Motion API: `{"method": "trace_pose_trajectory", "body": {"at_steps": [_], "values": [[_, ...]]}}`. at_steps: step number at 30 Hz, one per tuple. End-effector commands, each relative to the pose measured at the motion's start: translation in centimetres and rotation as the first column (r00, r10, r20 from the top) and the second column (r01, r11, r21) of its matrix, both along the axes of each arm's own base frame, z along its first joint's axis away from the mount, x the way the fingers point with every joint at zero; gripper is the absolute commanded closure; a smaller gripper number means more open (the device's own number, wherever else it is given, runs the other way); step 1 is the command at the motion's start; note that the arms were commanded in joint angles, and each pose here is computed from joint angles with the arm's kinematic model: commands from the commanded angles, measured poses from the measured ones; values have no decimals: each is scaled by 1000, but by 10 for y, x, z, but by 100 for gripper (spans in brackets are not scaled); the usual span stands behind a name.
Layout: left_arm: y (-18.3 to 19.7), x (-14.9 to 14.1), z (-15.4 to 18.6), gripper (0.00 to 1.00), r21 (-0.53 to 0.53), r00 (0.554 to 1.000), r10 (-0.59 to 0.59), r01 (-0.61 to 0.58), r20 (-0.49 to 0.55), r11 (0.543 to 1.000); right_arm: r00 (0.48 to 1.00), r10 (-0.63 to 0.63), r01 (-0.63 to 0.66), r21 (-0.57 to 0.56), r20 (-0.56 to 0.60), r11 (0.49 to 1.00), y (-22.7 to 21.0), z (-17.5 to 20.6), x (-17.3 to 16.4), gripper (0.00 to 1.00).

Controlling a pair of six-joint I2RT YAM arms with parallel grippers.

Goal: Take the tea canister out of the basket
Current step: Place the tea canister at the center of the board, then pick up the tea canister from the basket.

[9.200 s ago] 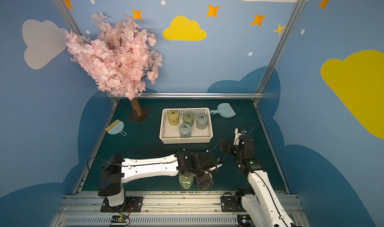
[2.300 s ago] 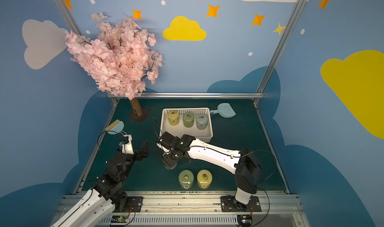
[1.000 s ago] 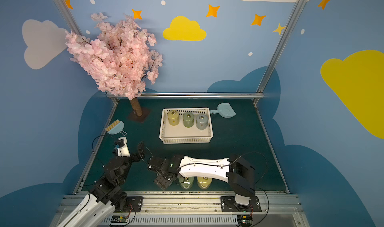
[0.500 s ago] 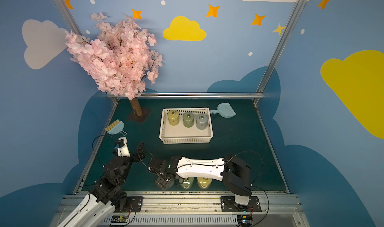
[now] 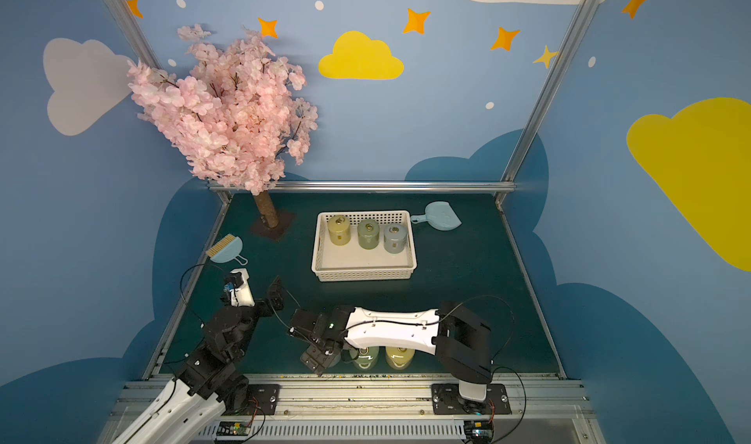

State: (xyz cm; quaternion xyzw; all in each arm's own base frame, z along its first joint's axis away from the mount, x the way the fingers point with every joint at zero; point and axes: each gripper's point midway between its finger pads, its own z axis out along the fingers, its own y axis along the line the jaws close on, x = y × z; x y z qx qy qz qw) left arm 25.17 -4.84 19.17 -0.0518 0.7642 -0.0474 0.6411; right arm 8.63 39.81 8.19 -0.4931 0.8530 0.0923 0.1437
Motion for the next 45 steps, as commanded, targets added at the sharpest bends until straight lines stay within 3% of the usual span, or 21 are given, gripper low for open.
{"method": "trace_pose_trajectory", "body": {"at_steps": [1, 13, 26, 45], "values": [[1, 0, -1, 0, -2, 1000, 4, -4, 1, 1000, 1000, 0, -1, 48, 16, 999, 5, 24, 0, 2], [-17, -1, 1, 0, 11, 994, -110, 110, 24, 994, 998, -62, 60, 154, 11, 986, -7, 81, 16, 2], [-62, 7, 0, 0, 31, 947, -321, 321, -18, 946, 957, -282, 259, 241, 66, 935, -72, 123, 100, 2], [-69, 47, -12, 0, -116, 944, -278, 260, -181, 959, 870, -468, 416, 278, 157, 866, -177, 142, 224, 2]]}}
